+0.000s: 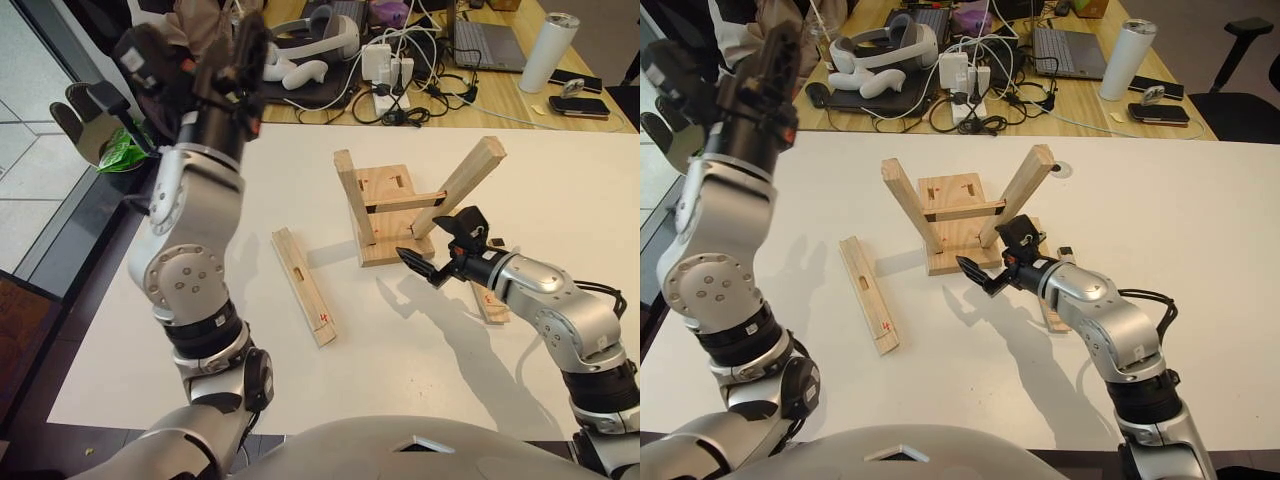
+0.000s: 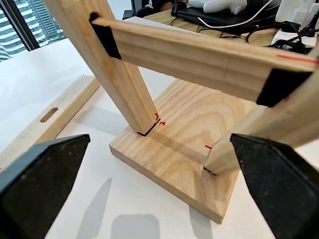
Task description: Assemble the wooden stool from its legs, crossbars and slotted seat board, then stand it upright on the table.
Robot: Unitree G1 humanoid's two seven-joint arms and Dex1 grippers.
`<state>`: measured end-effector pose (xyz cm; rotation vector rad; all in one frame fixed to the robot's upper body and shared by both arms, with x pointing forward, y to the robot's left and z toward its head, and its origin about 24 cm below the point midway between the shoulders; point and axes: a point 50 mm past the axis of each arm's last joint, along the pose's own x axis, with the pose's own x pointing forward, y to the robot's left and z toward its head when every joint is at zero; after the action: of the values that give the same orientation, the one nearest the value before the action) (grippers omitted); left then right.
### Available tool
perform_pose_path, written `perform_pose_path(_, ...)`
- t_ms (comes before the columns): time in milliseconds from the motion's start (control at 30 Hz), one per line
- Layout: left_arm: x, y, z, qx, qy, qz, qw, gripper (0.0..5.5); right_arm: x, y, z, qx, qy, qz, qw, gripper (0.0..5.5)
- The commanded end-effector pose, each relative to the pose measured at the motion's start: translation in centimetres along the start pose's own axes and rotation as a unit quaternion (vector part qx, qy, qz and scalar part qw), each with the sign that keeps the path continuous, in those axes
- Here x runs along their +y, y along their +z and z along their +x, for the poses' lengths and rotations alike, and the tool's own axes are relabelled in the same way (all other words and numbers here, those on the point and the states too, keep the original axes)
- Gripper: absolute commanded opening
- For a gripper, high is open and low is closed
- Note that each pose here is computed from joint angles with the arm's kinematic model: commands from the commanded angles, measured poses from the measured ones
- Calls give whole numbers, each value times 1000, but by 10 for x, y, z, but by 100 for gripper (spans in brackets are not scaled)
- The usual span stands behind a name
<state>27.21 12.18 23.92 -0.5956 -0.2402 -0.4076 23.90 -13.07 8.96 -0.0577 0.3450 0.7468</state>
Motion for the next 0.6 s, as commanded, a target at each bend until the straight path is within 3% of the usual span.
perform_pose_path(33, -24, -29, 8, 81, -62, 35, 994, 308, 13, -3, 12, -5, -2, 16, 1000, 540)
perform_pose_path(133, -23, -44, 13, 109, -67, 98, 987, 308, 20, -8, 17, -8, -8, 34, 999, 540)
perform_pose_path(333, -22, -44, 29, 83, -85, 237, 964, 308, 31, -19, 20, -4, -16, 53, 998, 540)
perform_pose_path(600, -10, -68, 23, 125, -82, 241, 959, 308, 32, -23, 21, 1, -18, 58, 998, 540)
